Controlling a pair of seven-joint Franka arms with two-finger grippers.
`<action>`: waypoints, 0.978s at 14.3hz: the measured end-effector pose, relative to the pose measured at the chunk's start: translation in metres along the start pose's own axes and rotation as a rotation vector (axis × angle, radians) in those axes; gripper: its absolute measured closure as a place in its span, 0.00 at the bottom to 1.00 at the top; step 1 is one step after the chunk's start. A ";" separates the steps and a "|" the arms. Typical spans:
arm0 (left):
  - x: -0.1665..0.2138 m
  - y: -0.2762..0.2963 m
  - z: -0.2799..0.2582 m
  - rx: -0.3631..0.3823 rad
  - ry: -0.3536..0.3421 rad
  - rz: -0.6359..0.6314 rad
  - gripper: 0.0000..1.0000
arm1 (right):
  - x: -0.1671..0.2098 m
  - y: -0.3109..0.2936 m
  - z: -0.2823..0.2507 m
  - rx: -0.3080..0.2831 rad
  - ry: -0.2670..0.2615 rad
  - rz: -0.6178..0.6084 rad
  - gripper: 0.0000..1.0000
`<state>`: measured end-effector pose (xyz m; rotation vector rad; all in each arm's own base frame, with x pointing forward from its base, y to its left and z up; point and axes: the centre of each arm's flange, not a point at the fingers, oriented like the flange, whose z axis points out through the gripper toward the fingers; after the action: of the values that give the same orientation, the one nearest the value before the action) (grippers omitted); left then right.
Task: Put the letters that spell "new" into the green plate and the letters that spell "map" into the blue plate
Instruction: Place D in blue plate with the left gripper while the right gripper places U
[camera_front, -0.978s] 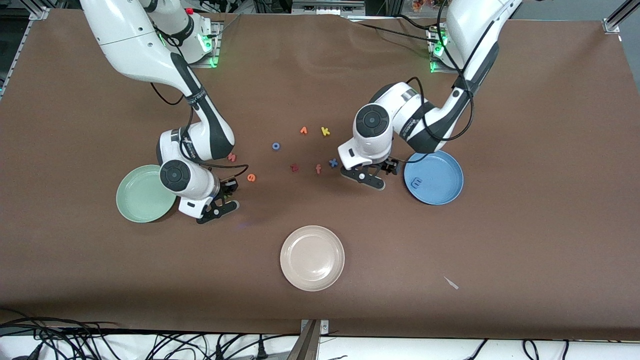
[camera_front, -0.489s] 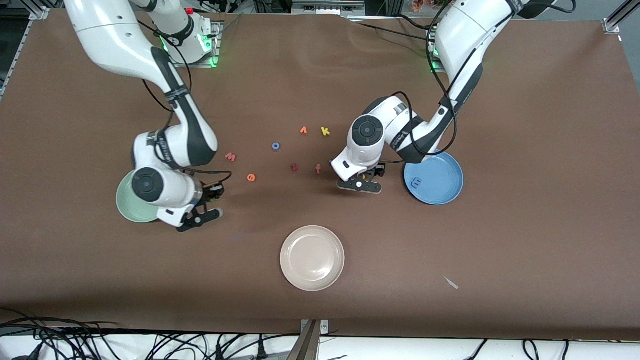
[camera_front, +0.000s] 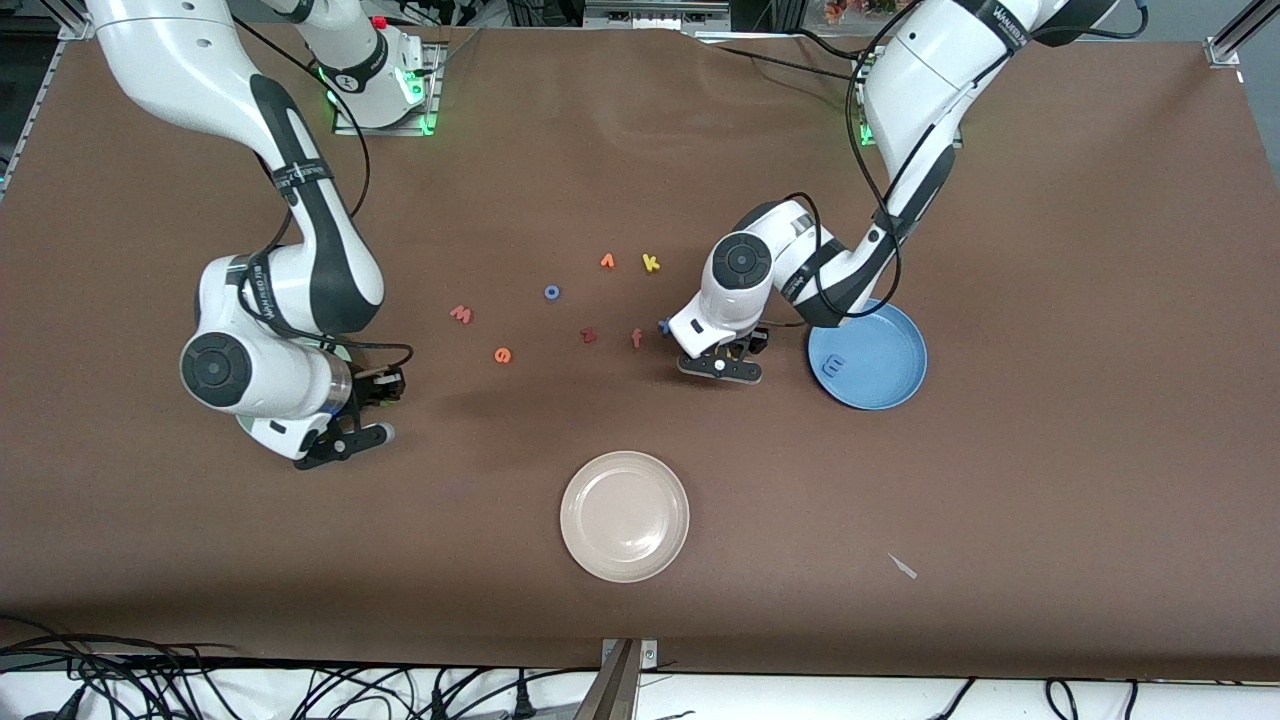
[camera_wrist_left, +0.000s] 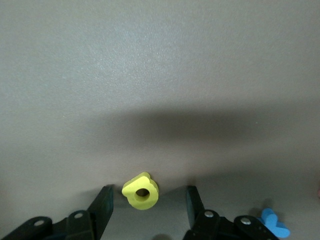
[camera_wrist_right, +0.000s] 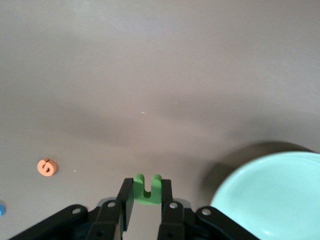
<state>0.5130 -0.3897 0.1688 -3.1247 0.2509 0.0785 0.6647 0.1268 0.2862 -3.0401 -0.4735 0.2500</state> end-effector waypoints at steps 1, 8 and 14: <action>0.000 0.000 -0.001 -0.003 0.004 0.000 0.35 | -0.002 0.010 -0.002 -0.005 -0.003 0.016 0.74; 0.003 0.000 -0.006 -0.010 0.017 -0.003 0.70 | -0.021 0.085 0.004 -0.007 -0.034 0.131 0.74; 0.016 -0.032 -0.056 0.065 0.004 -0.033 0.70 | -0.047 0.142 0.046 0.025 -0.107 0.203 0.74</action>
<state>0.5368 -0.3613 0.2242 -3.0638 0.1980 0.0633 0.6554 -0.0211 0.2369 -3.0615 -0.1640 0.4266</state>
